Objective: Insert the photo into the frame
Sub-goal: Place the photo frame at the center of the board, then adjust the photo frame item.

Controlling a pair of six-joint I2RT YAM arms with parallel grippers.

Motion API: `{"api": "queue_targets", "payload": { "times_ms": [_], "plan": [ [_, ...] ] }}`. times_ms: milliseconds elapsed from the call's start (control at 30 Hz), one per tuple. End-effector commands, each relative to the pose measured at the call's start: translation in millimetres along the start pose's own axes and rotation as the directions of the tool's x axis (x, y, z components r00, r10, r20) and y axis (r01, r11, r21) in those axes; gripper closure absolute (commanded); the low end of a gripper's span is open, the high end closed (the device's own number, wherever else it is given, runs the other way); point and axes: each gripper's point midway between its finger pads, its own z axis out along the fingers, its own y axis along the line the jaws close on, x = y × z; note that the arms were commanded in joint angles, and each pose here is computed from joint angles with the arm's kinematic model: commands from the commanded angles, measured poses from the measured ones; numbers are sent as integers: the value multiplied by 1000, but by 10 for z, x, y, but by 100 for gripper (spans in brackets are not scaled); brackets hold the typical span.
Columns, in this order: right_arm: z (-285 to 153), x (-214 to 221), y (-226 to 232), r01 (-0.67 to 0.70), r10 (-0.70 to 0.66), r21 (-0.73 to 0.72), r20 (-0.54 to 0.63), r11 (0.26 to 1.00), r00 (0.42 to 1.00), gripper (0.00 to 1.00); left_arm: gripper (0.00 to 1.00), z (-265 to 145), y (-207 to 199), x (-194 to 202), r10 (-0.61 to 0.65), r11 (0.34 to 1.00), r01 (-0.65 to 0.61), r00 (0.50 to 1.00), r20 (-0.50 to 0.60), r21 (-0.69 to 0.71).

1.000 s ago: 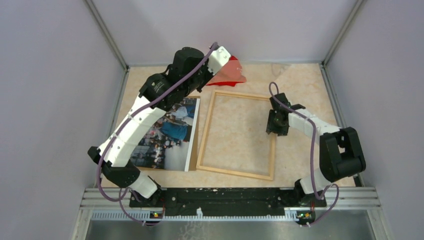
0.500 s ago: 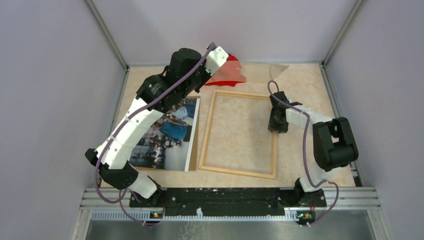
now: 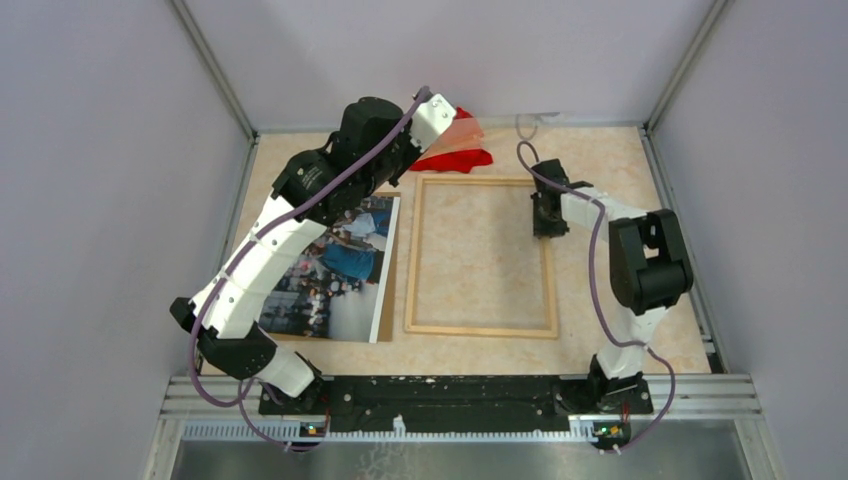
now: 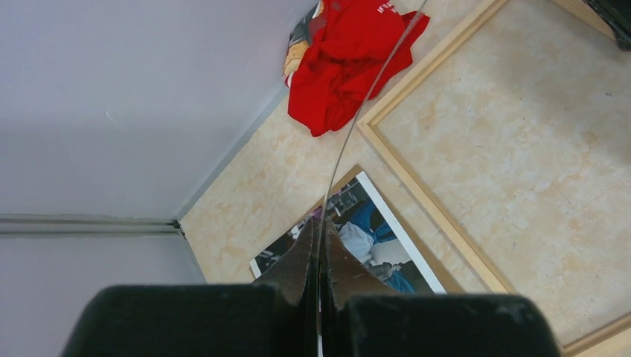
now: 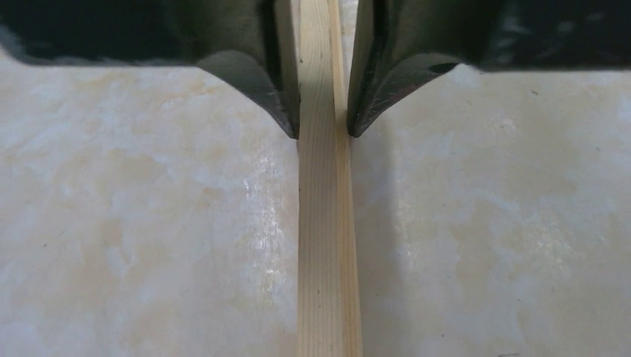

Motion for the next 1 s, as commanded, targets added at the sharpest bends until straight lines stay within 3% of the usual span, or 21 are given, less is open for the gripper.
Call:
{"api": "queue_targets", "payload": {
  "times_ms": [0,167,300,500,633,700,800,967],
  "plan": [
    [-43,-306,-44,25,-27,38,65,999,998,65,100,-160,151,-78,-22,999,24,999,39,-46],
    [-373,-468,26,-119,123,-45,105,992,987,33,100,-29,124,95,-18,997,16,999,-28,-79],
    [-943,-563,214,-279,317,-264,117,924,941,23,100,152,164,226,-20,987,11,998,-55,-159],
    [-1798,-262,557,-374,493,-575,59,728,868,20,100,492,287,447,-38,968,12,994,-98,-252],
    [-2342,-220,723,-454,660,-758,-41,469,750,20,100,683,129,579,3,974,-24,995,-97,-224],
    [-2550,-278,795,-461,707,-805,-74,374,703,20,100,731,-28,607,22,982,-39,995,-96,-182],
    [-2811,-405,962,-445,719,-840,-99,310,688,20,100,755,-361,650,71,990,-82,992,-103,-110],
    [-2861,-502,1219,-471,716,-838,-148,275,682,21,100,694,-958,772,146,988,-139,982,-123,67]
  ]
}}
